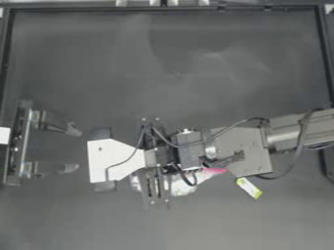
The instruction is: Put candy in bag
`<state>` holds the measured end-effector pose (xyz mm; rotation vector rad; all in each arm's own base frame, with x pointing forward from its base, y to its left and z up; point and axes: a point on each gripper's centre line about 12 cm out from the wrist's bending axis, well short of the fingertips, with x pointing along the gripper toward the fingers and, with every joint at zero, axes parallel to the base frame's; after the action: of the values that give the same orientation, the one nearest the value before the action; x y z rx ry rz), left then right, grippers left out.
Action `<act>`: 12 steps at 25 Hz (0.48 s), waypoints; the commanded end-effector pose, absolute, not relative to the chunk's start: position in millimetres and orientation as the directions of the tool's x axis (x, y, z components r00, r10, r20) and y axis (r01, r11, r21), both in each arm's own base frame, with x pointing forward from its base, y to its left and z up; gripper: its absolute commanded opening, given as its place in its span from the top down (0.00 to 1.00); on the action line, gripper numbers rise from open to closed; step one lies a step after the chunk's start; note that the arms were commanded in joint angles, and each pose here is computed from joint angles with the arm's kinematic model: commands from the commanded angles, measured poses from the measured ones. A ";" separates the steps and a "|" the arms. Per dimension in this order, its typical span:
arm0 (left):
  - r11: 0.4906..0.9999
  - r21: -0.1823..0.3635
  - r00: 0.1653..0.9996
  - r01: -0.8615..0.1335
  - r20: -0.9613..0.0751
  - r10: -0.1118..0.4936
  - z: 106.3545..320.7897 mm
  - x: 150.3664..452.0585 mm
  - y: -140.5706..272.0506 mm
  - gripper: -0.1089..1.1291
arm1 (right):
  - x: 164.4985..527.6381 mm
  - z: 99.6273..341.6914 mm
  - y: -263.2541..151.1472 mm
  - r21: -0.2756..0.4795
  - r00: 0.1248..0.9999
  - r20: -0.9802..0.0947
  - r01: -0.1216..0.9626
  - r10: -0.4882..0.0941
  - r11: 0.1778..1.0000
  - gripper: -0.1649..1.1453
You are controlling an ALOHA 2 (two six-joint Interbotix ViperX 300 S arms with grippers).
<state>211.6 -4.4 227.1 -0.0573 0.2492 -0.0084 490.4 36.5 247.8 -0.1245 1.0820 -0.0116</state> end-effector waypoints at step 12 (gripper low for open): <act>0.997 -0.077 0.950 0.024 -0.309 -0.047 221.0 266.6 -16.7 0.13 | 480.2 271.2 32.2 -0.125 0.538 -0.837 -0.017 -0.097 0.992 0.83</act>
<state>256.9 -16.6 212.8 -0.0671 0.3369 -0.0394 484.6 31.6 244.6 -0.1291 1.0641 -0.0453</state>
